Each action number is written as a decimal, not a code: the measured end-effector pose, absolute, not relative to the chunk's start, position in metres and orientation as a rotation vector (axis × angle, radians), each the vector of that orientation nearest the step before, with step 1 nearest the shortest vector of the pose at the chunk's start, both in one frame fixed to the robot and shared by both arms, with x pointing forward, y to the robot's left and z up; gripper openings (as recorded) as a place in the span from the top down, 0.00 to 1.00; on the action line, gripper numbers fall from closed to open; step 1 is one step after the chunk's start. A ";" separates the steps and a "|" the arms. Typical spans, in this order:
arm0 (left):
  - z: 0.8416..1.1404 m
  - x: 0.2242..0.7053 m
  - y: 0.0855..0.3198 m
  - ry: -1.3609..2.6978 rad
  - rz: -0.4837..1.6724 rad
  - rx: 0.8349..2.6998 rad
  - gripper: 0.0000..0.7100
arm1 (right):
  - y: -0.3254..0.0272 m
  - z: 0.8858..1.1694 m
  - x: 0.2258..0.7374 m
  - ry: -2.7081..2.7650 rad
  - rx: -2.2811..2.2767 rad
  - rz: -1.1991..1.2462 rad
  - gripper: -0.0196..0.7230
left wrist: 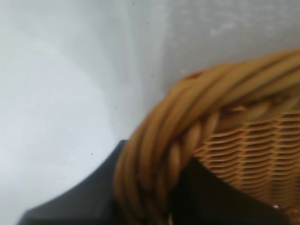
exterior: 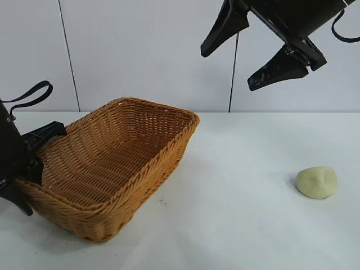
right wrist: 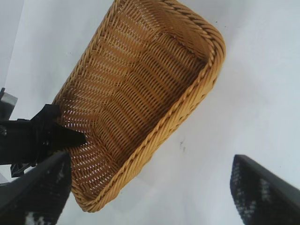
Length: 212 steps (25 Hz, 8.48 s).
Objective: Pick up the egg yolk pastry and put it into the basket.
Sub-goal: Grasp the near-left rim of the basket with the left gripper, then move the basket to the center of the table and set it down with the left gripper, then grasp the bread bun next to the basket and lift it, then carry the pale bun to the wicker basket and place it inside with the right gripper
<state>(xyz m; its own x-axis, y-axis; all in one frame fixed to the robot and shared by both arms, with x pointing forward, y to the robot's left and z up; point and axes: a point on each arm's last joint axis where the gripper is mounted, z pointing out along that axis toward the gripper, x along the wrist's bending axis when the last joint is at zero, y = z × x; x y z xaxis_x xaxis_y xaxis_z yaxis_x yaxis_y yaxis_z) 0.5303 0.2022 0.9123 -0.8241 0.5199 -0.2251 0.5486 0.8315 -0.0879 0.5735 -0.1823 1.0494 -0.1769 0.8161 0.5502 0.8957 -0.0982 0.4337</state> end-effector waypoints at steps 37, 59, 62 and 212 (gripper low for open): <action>0.935 0.636 0.200 2.161 -0.318 2.065 0.79 | -0.182 1.049 0.574 -2.035 -1.944 -1.140 0.12; 0.913 0.646 0.194 2.119 -0.305 2.031 0.07 | -0.182 1.049 0.573 -2.021 -1.952 -1.136 0.12; 0.925 0.645 0.194 2.105 -0.298 2.037 0.03 | -0.182 1.049 0.573 -2.020 -1.953 -1.136 0.12; 1.049 0.234 0.294 1.544 0.885 1.537 0.02 | -0.160 1.055 0.613 -2.568 -1.955 -0.468 0.89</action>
<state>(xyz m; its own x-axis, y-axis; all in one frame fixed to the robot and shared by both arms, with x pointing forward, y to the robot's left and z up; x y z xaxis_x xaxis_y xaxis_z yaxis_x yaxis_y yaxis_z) 0.2341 0.2943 1.0487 0.0238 0.9986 -0.0471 0.4641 0.0307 0.8852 0.6130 -0.1602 1.0551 -0.2765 0.9579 0.0777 0.9236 0.2426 0.2968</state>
